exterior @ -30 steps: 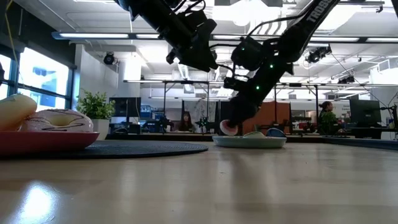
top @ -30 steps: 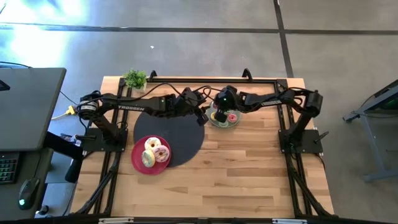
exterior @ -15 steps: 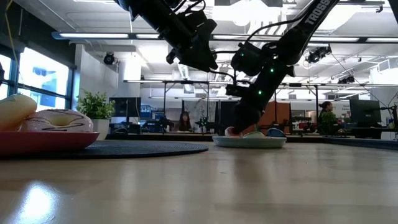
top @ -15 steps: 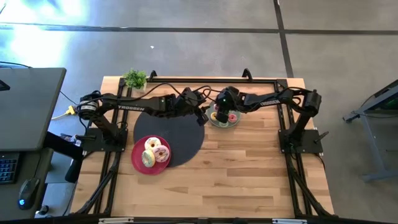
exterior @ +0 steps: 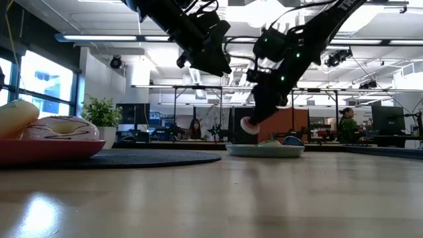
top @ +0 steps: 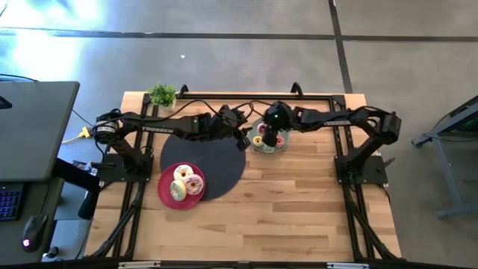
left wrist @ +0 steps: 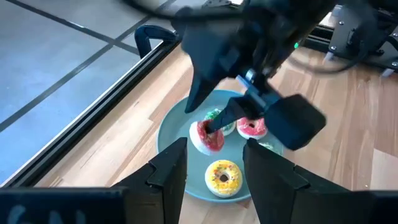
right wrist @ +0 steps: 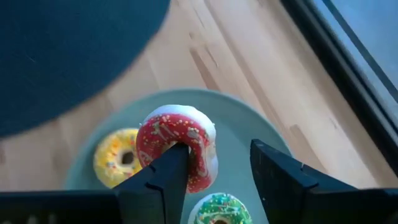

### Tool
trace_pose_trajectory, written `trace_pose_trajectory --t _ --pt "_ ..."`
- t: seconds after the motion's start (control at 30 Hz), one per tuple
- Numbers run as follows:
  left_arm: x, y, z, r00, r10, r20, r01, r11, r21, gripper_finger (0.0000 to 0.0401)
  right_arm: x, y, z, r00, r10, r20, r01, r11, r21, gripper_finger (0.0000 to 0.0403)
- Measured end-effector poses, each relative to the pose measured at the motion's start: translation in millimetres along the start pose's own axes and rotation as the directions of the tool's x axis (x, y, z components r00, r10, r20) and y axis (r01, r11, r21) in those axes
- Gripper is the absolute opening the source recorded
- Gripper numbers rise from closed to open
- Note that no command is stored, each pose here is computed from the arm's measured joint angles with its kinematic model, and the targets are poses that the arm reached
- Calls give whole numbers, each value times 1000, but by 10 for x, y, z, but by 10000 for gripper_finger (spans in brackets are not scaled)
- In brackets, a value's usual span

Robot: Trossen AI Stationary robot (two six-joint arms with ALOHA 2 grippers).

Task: Pick & Place donuts
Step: Put the small pink donut on the gray plate

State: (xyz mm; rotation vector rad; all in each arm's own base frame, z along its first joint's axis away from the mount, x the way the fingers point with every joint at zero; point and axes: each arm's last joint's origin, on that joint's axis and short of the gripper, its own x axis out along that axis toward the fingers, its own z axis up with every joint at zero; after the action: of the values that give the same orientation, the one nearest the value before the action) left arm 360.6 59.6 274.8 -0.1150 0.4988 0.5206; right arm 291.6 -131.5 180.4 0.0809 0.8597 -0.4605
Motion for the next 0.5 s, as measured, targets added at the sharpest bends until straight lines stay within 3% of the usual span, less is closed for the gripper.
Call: trace_pose_trajectory --t 0.23,0.5 --pt "43 16 76 996 36 85 -37 999 9 149 -64 -4 4 1000 7 -6 -7 1000 11 161" --pt "584 229 -300 982 176 -76 -183 978 -103 149 -61 -3 -5 1000 7 -14 -6 1000 30 152"
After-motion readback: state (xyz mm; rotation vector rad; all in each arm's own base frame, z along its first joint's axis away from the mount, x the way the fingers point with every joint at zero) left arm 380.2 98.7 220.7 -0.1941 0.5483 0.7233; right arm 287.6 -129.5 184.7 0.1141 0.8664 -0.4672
